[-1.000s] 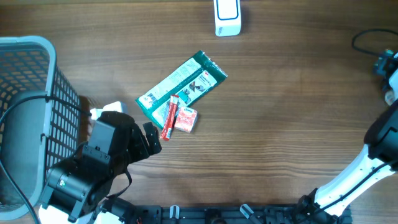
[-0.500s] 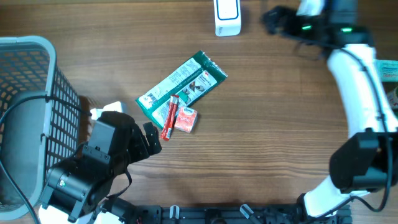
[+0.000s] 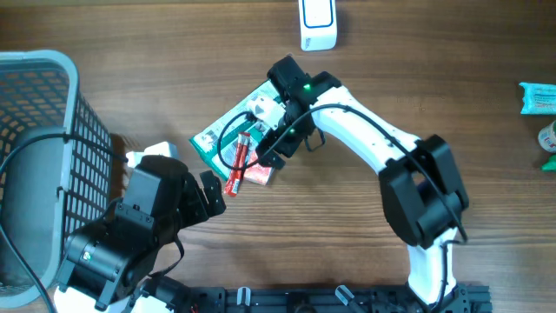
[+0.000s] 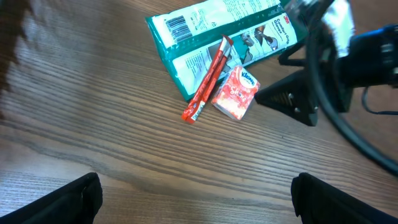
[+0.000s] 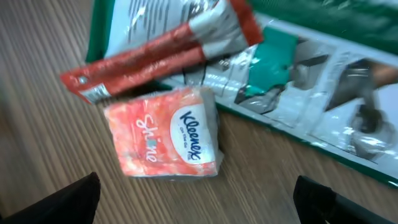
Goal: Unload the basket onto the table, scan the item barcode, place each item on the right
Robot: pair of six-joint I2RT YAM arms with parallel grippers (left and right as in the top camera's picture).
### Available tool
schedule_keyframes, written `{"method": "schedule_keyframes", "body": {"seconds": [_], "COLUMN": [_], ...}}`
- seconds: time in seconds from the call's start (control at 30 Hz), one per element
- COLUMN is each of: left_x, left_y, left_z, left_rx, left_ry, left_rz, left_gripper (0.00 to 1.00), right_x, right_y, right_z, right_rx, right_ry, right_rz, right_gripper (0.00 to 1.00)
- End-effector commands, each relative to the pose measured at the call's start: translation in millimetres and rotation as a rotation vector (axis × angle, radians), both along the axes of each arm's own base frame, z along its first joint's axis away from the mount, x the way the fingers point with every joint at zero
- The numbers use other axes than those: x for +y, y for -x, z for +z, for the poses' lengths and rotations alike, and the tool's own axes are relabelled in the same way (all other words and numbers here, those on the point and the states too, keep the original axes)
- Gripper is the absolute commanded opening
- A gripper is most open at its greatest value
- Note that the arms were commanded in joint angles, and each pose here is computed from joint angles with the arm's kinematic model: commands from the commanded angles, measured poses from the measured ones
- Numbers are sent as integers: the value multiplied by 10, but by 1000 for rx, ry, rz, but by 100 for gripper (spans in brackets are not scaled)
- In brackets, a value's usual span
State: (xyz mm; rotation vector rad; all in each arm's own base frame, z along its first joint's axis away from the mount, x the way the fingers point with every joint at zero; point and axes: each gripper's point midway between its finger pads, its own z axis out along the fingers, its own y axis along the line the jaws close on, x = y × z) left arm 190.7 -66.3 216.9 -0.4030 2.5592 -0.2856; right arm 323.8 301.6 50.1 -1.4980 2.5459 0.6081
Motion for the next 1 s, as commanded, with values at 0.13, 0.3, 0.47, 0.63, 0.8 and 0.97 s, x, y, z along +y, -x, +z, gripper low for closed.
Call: {"method": "schedule_keyframes", "body": {"seconds": [0.13,0.3,0.47,0.63,0.8,0.97], "left_x": [26,26,26,26,26,26], "left_y": [-12,-12,-12,-12,-12,-12], "left_z": [22,22,22,22,22,22], "left_rx": [-11,-11,-11,-11,-11,-11], "left_ry": [-4,-4,-5,-4,-5,-5], "left_rz": [18,18,17,18,17,17], "left_gripper": [100,100,100,100,100,100], "right_x": [170,147,126,-276,-753,-851], "right_y": [52,87,97,7,-485,-823], "right_z": [-209,-452,-486,-477,-26,616], "right_rx": [18,63,71,46,-121,-214], "right_ry": [-101,-75,-69,113,191,105], "right_rz": [129,126,116,80,-51,-418], "right_gripper": [81,69,29,4,14,100]}}
